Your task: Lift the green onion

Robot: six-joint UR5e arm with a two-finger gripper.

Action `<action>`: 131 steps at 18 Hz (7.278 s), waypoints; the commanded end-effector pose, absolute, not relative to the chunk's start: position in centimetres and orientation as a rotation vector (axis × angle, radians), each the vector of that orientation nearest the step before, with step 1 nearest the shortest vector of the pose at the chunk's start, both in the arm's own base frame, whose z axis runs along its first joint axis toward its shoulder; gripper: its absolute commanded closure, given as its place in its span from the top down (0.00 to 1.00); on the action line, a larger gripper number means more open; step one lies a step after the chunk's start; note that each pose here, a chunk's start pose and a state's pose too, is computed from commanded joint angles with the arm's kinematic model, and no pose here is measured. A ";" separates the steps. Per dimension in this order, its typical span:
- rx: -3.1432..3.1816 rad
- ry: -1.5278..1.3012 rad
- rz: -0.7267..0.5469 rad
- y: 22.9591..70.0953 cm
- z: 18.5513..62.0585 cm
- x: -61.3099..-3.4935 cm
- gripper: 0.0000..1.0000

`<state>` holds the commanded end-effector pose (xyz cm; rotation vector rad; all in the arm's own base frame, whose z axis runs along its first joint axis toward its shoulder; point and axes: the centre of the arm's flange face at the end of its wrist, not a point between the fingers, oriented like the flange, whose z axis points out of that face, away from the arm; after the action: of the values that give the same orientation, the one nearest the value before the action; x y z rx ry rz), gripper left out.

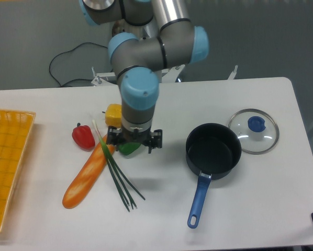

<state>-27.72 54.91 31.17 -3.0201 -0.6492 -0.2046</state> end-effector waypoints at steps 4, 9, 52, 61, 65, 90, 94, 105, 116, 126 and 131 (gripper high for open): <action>-3.050 -0.679 -0.235 56.4 28.7 -26.5 1.00; -3.072 -0.697 -0.257 57.0 26.8 -26.7 1.00; -3.158 -0.660 -0.206 60.7 19.3 -27.7 1.00; -3.203 -0.655 -0.162 60.8 17.8 -27.2 1.00; -3.205 -0.650 -0.160 60.9 17.7 -27.1 1.00; -3.184 -0.648 -0.151 61.5 19.4 -27.6 0.09; -3.180 -0.652 -0.146 61.3 20.1 -27.8 0.07; -3.182 -0.745 -0.157 60.9 22.9 -26.2 0.07; -3.166 -0.299 -0.102 60.9 29.6 -28.3 0.08; -3.089 -0.042 0.000 54.1 35.7 -39.3 0.08; -3.062 -0.021 0.049 52.7 37.3 -42.1 0.08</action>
<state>-42.15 52.75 37.30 -3.0623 -0.0211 0.0487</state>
